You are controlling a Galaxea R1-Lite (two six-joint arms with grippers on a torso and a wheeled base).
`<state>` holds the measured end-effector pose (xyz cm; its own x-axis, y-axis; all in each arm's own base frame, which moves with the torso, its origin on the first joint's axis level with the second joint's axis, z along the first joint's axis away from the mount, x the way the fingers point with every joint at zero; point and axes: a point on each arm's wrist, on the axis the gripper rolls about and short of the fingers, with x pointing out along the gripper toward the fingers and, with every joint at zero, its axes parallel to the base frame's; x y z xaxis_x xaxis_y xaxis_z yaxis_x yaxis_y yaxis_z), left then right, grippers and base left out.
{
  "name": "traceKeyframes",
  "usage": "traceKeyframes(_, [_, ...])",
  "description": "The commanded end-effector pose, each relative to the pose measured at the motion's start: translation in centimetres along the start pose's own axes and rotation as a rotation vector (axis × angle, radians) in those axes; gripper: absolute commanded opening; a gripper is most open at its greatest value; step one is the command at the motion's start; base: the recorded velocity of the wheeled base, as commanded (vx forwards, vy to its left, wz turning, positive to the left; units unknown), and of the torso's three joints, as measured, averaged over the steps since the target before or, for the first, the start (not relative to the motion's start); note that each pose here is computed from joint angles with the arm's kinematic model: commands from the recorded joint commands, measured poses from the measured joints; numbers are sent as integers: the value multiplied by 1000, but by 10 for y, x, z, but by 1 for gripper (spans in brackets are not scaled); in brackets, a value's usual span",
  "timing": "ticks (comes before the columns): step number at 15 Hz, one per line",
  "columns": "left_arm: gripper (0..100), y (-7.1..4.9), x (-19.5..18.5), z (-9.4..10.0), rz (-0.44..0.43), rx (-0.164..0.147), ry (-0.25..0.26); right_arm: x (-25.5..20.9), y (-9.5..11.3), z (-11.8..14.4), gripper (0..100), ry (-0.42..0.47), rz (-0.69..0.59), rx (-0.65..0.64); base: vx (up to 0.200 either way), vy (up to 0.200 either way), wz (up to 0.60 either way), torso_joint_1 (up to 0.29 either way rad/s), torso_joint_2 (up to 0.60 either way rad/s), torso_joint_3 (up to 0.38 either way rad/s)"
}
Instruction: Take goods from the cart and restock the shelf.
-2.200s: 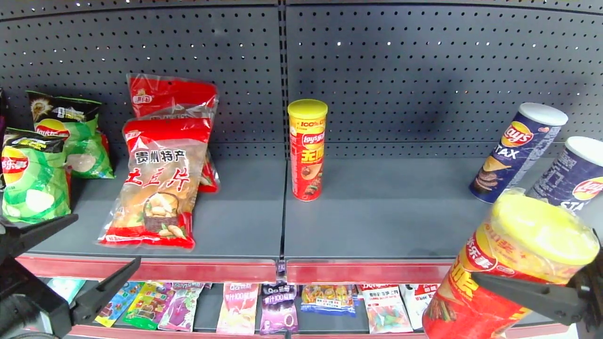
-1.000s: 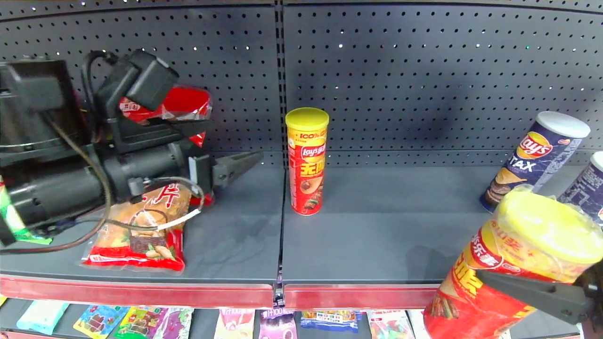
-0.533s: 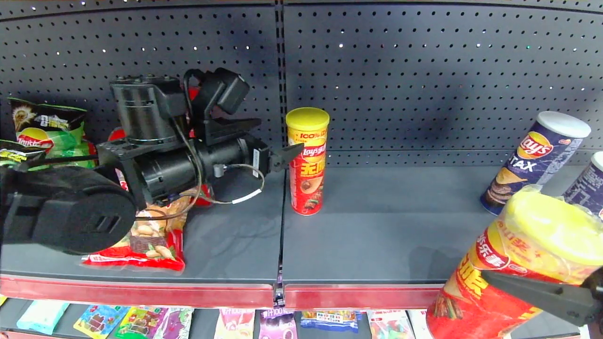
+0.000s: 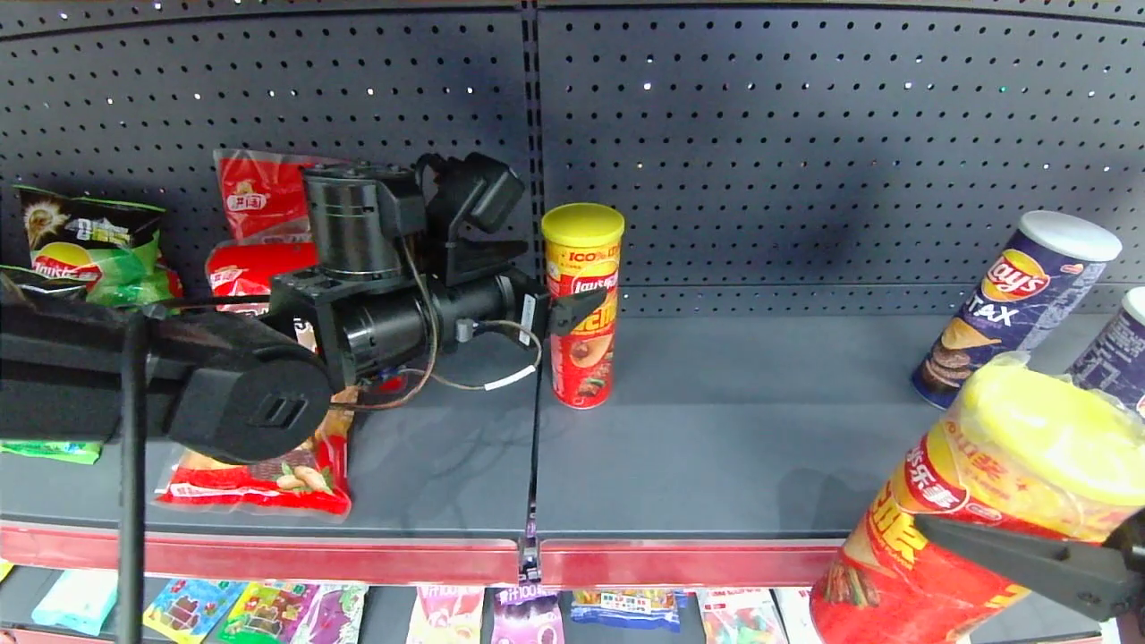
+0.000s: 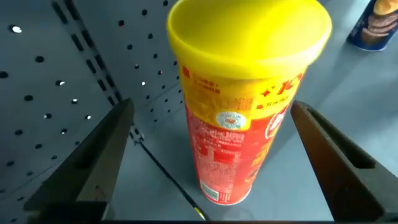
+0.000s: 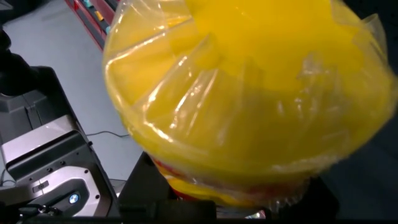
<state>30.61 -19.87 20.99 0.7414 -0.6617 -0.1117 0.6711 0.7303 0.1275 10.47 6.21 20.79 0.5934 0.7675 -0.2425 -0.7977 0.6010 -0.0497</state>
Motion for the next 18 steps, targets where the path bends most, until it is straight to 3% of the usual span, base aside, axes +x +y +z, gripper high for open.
traceKeyframes(1, [100, -4, 13, 1, -3, 3, -8, 1, 0, -1, 0, 4, 2, 1, 0, 0, 0, 0, 0, 0])
traceKeyframes(7, [100, -12, 24, -2, -12, 4, 2, 1, 0, -3, 0, 11, 3, 4, 0, 0, 0, 0, 0, 0])
traceKeyframes(8, [0, -12, 24, -3, -15, 3, 3, 1, 0, -3, 0, 11, 3, 4, 0, 0, 0, 0, 0, 0])
traceKeyframes(13, [0, -16, 14, 5, -55, 3, -19, 1, 0, -3, 0, 11, 3, 4, 0, 0, 0, 0, 0, 0])
traceKeyframes(17, [0, -19, -4, 17, -138, 13, -57, 1, 0, -1, 0, 4, 0, 2, 0, 0, 0, 0, 0, 0])
traceKeyframes(18, [0, -25, -13, 17, -192, 18, -61, 1, -1, 1, 0, -3, -3, -1, 0, 0, 0, 0, 0, 0])
